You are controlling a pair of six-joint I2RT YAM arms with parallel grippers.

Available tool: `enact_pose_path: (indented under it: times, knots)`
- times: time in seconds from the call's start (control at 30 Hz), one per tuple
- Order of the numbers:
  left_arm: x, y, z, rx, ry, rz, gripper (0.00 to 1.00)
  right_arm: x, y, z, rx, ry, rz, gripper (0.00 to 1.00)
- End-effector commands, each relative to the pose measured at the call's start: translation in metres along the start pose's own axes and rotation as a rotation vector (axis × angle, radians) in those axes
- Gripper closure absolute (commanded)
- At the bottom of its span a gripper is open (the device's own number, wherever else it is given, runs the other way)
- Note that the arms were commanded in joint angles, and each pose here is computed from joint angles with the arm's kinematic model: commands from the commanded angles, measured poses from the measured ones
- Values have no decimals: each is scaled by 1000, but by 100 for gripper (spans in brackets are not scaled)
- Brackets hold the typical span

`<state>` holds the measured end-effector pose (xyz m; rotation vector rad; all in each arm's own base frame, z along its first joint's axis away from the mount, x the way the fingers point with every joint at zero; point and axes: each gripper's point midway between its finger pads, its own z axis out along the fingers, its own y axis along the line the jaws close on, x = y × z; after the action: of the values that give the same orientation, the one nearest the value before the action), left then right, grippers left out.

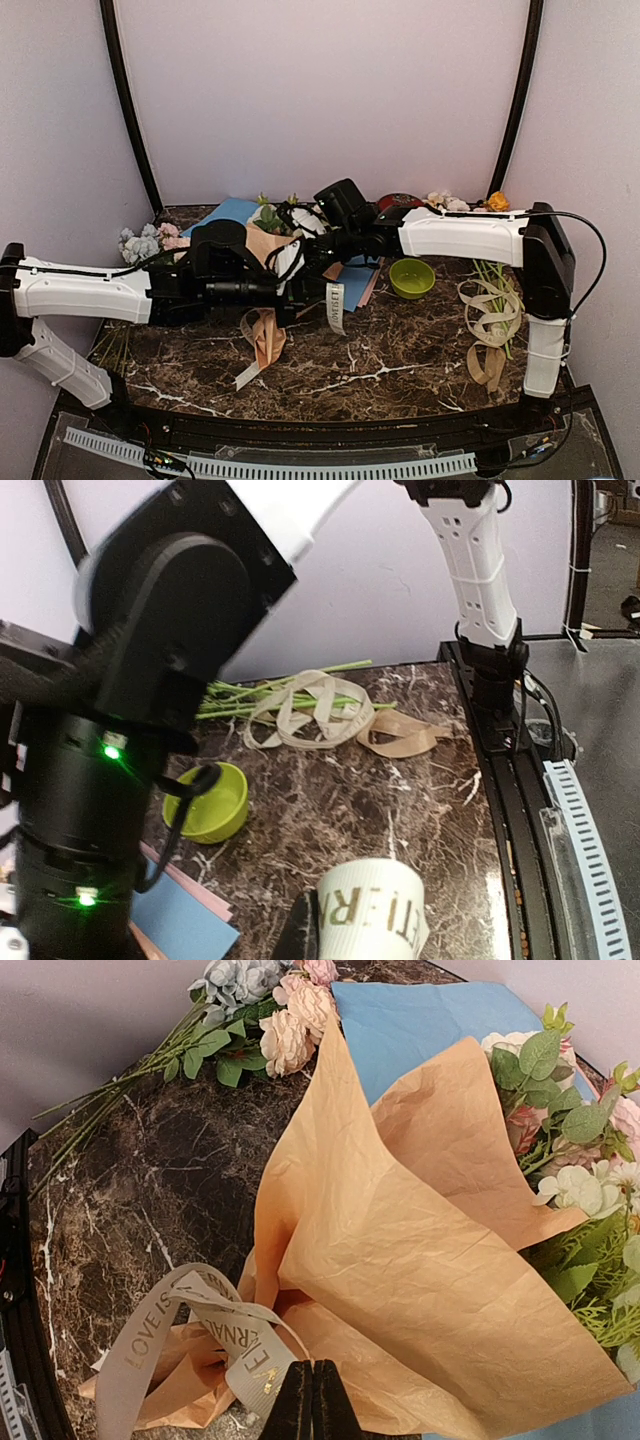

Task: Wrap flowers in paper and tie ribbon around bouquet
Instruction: Cross the half-tied ribbon over the folded bouquet.

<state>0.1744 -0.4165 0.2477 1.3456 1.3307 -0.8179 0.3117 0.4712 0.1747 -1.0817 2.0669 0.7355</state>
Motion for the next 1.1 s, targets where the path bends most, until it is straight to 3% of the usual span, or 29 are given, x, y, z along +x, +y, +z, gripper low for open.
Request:
enact_pose_path:
  times: [0.0, 0.13, 0.3, 0.47, 0.67, 0.7, 0.83, 0.97, 1.07]
  knots:
    - [-65, 25, -26, -135, -138, 116, 100, -27, 4, -18, -9, -78, -16, 100]
    - [-56, 20, -15, -98, -112, 130, 100, -33, 5, -20, -13, -92, -21, 100]
    - [-43, -11, 8, 93, -137, 64, 100, -38, 7, -25, -16, -104, -30, 100]
    - [2, -31, 28, 188, -54, 30, 100, -36, 7, -29, -10, -92, -39, 100]
    - [46, -20, 50, 135, 113, 13, 100, -38, 10, -37, -19, -101, -52, 100]
    - [49, -19, 52, 131, 142, 7, 93, -39, 11, -38, -24, -105, -52, 100]
    - [44, -18, 44, 127, 185, 46, 53, -40, 13, -38, -32, -109, -49, 100]
    - [37, -16, 23, 103, 200, 128, 30, -40, 15, -38, -42, -111, -48, 100]
    - [33, -13, 8, 80, 223, 175, 21, -39, 14, -37, -39, -110, -48, 100]
